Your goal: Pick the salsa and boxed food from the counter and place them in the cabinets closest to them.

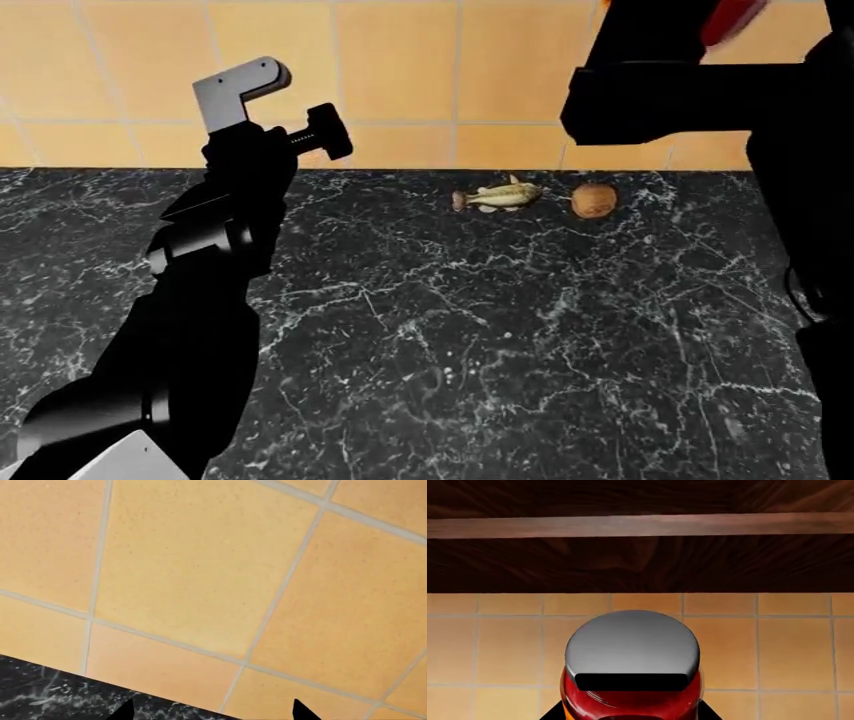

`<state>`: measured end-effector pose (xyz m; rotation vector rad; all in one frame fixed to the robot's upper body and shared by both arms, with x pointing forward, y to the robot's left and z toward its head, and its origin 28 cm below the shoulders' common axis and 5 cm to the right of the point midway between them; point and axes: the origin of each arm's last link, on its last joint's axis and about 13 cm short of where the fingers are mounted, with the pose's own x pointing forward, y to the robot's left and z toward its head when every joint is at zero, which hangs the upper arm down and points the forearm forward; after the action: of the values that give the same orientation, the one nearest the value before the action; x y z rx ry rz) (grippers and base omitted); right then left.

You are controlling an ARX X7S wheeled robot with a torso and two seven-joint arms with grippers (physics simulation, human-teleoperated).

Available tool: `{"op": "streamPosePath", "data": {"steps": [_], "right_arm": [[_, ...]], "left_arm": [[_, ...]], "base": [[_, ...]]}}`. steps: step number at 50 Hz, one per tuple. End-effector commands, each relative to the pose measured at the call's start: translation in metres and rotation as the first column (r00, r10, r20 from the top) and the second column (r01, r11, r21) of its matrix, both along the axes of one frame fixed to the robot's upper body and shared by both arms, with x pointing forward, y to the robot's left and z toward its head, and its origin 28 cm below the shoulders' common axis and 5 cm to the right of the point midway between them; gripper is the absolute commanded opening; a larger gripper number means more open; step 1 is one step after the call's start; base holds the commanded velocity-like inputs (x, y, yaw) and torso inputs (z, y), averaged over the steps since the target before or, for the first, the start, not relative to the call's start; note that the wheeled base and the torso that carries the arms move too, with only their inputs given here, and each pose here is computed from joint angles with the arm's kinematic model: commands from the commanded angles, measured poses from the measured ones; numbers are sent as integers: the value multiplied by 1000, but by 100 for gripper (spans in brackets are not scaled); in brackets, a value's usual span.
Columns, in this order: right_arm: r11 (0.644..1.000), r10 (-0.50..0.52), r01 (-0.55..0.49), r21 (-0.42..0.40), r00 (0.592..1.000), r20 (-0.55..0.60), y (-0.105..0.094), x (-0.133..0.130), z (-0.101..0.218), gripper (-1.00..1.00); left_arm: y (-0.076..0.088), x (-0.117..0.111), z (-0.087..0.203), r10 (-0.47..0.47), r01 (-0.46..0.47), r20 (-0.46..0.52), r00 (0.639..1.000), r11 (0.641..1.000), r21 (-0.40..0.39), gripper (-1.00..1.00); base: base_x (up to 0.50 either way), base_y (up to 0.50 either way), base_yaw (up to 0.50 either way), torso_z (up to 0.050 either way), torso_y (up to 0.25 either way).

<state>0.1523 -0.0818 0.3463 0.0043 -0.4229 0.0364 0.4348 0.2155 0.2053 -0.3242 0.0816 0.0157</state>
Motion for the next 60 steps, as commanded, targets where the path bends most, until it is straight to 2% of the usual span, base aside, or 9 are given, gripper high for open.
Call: {"op": "streamPosePath", "data": {"steps": [1, 9, 15, 29, 38, 48, 55, 60], "right_arm": [[998, -34, 32, 46, 998, 45, -5, -30, 4, -100], [998, -26, 20, 53, 995, 99, -3, -49, 11, -100], [998, -51, 44, 51, 987, 151, -8, -58, 22, -100], [996, -85, 80, 29, 957, 279, -15, -75, 63, -100], [997, -74, 80, -5, 947, 313, -5, -72, 91, -100], [997, -58, 73, -31, 943, 329, 15, -65, 131, -100], [995, -82, 95, -27, 946, 313, 23, -59, 157, -100], [992, -117, 123, -7, 960, 254, 23, -49, 176, -100]], "left_arm": [[0, 0, 0, 1, -1, -1, 1000, 1000, 4, 100], [0, 0, 0, 3, -3, -1, 1000, 1000, 9, 100], [-1, 0, 0, 4, -4, -3, 1000, 1000, 12, 100], [-1, 0, 0, 10, -10, -7, 1000, 1000, 23, 100], [-1, 0, -1, 11, -11, -10, 1000, 1000, 26, 100], [-1, 0, -1, 11, -10, -13, 1000, 1000, 25, 100], [-1, 0, -1, 12, -11, -15, 1000, 1000, 26, 100], [-1, 0, 0, 12, -11, -17, 1000, 1000, 25, 100]], "base": [[0, 0, 0, 0, 0], [0, 0, 0, 0, 0], [0, 0, 0, 0, 0], [0, 0, 0, 0, 0], [0, 0, 0, 0, 1], [0, 0, 0, 0, 0], [0, 0, 0, 0, 0], [0, 0, 0, 0, 0]]}}
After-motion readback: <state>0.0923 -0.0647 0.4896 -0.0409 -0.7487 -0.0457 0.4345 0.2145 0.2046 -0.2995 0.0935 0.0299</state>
